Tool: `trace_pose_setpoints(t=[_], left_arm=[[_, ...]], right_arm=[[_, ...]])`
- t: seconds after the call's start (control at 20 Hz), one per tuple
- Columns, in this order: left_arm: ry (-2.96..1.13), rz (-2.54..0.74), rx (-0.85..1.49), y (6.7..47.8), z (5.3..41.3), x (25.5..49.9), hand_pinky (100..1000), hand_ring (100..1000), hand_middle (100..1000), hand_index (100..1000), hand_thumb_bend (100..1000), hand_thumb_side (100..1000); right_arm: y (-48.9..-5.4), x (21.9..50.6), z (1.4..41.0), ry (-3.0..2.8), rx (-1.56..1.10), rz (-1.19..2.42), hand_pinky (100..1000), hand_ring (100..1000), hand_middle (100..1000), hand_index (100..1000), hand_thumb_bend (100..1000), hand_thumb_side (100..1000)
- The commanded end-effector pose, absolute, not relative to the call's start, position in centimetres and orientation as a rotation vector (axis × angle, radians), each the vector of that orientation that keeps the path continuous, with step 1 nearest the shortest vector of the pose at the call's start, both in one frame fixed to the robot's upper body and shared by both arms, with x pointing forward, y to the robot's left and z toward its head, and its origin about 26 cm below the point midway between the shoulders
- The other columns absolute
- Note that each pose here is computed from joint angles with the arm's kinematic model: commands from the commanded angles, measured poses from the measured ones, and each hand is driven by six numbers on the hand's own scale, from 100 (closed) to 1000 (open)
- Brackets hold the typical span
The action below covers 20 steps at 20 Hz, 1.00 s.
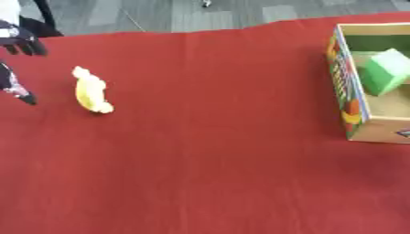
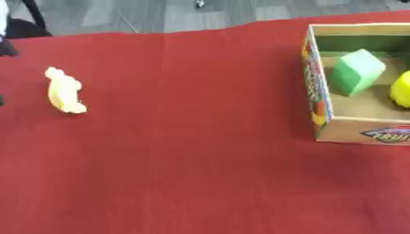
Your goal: Pick up the objects with one hand, pass them to the other hand, and then place them into the box on the other side of the table.
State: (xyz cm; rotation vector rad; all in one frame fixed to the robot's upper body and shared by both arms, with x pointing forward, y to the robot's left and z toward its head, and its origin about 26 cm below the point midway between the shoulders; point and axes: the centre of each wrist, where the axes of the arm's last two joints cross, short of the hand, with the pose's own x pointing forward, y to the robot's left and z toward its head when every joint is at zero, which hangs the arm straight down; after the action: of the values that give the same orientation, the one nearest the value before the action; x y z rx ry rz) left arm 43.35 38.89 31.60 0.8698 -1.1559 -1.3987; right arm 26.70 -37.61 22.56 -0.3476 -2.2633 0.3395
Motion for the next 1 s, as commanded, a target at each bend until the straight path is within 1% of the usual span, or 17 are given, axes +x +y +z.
trace_pose_setpoints(t=[0.05, 0.1, 0.15, 0.25, 0.35, 0.6, 0.65, 0.7, 0.75, 0.8, 0.85, 1.0], left_arm=[[-1.179, -1.418, 0.901, 38.1, 33.2, 43.4, 828, 806, 735, 794, 815, 100], [-1.182, -1.424, 0.896, 37.7, 33.2, 43.6, 827, 805, 735, 797, 814, 123], [-1.181, -1.425, 0.891, 37.4, 33.1, 43.8, 827, 804, 732, 806, 842, 195], [-1.168, -1.425, 0.870, 36.6, 32.8, 44.5, 829, 805, 733, 814, 890, 274], [-1.153, -1.436, 0.851, 35.9, 32.5, 44.9, 828, 808, 737, 823, 912, 277], [-1.096, -1.478, 0.852, 34.8, 32.2, 45.7, 829, 813, 745, 837, 929, 300], [-1.087, -1.481, 0.855, 34.8, 32.1, 45.8, 829, 814, 747, 841, 932, 300], [-1.078, -1.488, 0.858, 34.7, 32.0, 45.9, 831, 817, 751, 842, 902, 261], [-1.071, -1.499, 0.858, 34.6, 31.9, 45.9, 834, 821, 755, 833, 816, 114], [-1.067, -1.512, 0.859, 34.6, 31.9, 45.9, 834, 820, 753, 824, 753, 100], [-1.064, -1.523, 0.865, 34.6, 32.0, 45.9, 834, 820, 751, 815, 723, 100], [-1.064, -1.538, 0.906, 34.7, 32.2, 45.8, 833, 821, 754, 806, 713, 100]], right_arm=[[-37.3, 26.6, 23.4, -2.282, -0.353, 0.365, 891, 968, 792, 888, 100, 347], [-37.3, 26.7, 23.4, -2.280, -0.349, 0.365, 891, 968, 791, 887, 100, 349], [-37.2, 26.7, 23.4, -2.279, -0.343, 0.365, 891, 967, 790, 887, 100, 351], [-37.0, 26.8, 23.5, -2.275, -0.334, 0.370, 891, 967, 790, 886, 100, 354], [-36.9, 26.8, 23.5, -2.271, -0.328, 0.374, 891, 967, 790, 886, 100, 360], [-36.8, 26.9, 23.5, -2.259, -0.323, 0.372, 891, 965, 787, 883, 100, 370], [-36.8, 26.9, 23.4, -2.256, -0.322, 0.372, 891, 964, 786, 883, 100, 372], [-36.7, 26.9, 23.4, -2.254, -0.321, 0.371, 891, 964, 786, 883, 100, 374], [-36.7, 26.9, 23.4, -2.251, -0.321, 0.370, 891, 963, 784, 882, 100, 378], [-36.7, 27.0, 23.3, -2.247, -0.321, 0.370, 891, 963, 784, 882, 100, 380], [-36.6, 27.0, 23.3, -2.245, -0.321, 0.371, 891, 962, 783, 882, 100, 383], [-36.5, 27.0, 23.2, -2.237, -0.320, 0.367, 891, 961, 781, 881, 100, 394]])
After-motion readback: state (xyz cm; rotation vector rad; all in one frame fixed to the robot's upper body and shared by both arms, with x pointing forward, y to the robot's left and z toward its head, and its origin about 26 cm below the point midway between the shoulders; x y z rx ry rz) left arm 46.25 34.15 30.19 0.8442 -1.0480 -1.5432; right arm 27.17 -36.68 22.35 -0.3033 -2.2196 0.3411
